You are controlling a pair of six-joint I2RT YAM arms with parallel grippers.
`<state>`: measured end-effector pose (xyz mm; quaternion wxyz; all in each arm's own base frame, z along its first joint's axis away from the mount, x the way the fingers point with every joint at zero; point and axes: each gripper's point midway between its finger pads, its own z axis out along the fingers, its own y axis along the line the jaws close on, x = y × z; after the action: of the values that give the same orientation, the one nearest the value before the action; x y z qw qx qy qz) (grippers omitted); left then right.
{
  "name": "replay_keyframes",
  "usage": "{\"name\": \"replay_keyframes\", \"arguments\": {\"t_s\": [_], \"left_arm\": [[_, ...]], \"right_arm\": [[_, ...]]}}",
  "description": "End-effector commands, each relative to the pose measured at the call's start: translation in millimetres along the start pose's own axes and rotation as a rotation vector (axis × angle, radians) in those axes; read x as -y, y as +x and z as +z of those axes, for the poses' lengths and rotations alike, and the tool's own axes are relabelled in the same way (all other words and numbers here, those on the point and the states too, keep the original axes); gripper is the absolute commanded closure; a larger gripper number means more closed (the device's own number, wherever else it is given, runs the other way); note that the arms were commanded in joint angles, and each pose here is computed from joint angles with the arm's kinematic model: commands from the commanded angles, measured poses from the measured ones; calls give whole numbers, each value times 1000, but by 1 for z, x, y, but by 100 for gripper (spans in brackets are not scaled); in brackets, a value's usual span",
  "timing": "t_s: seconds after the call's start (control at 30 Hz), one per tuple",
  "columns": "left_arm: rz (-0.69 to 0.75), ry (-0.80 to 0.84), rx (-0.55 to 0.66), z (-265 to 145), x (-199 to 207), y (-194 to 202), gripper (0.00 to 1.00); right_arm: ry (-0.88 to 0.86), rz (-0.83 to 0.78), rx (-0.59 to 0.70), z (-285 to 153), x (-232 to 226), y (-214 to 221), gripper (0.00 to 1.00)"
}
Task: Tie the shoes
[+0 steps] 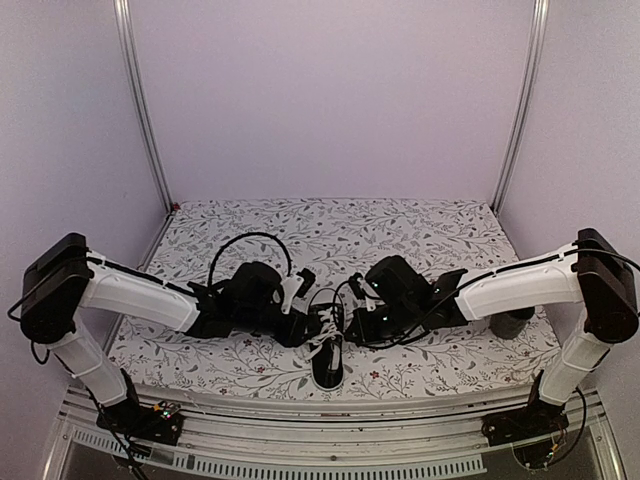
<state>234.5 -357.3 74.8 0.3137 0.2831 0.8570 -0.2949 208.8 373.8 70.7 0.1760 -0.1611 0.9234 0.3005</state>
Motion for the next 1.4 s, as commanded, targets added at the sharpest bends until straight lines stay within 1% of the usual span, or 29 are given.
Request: {"name": "replay_keyframes", "arguments": {"t_s": [0.0, 0.3, 0.57, 0.7, 0.87, 0.93, 1.13, 1.37], "left_arm": [[18, 17, 3, 4, 0, -9, 59], [27, 18, 9, 12, -2, -14, 65], [73, 0, 60, 9, -3, -29, 66], [90, -3, 63, 8, -2, -39, 65], [110, -6, -11, 2, -1, -45, 63], [118, 43, -42, -2, 5, -46, 62], [126, 117, -151, -1, 7, -35, 69], [147, 177, -224, 11, 12, -23, 75]], "right_arm": [[-44, -18, 28, -3, -15, -10, 98], [-50, -22, 22, -1, -16, -9, 98], [-58, -22, 18, -1, -18, -7, 98], [-60, -23, 16, -1, -18, -7, 98], [-62, -22, 18, -2, -19, -7, 98], [-62, -22, 17, -3, -18, -7, 98], [-70, -24, 20, -2, -20, -8, 98], [-73, -23, 18, -2, -20, -7, 98]]}}
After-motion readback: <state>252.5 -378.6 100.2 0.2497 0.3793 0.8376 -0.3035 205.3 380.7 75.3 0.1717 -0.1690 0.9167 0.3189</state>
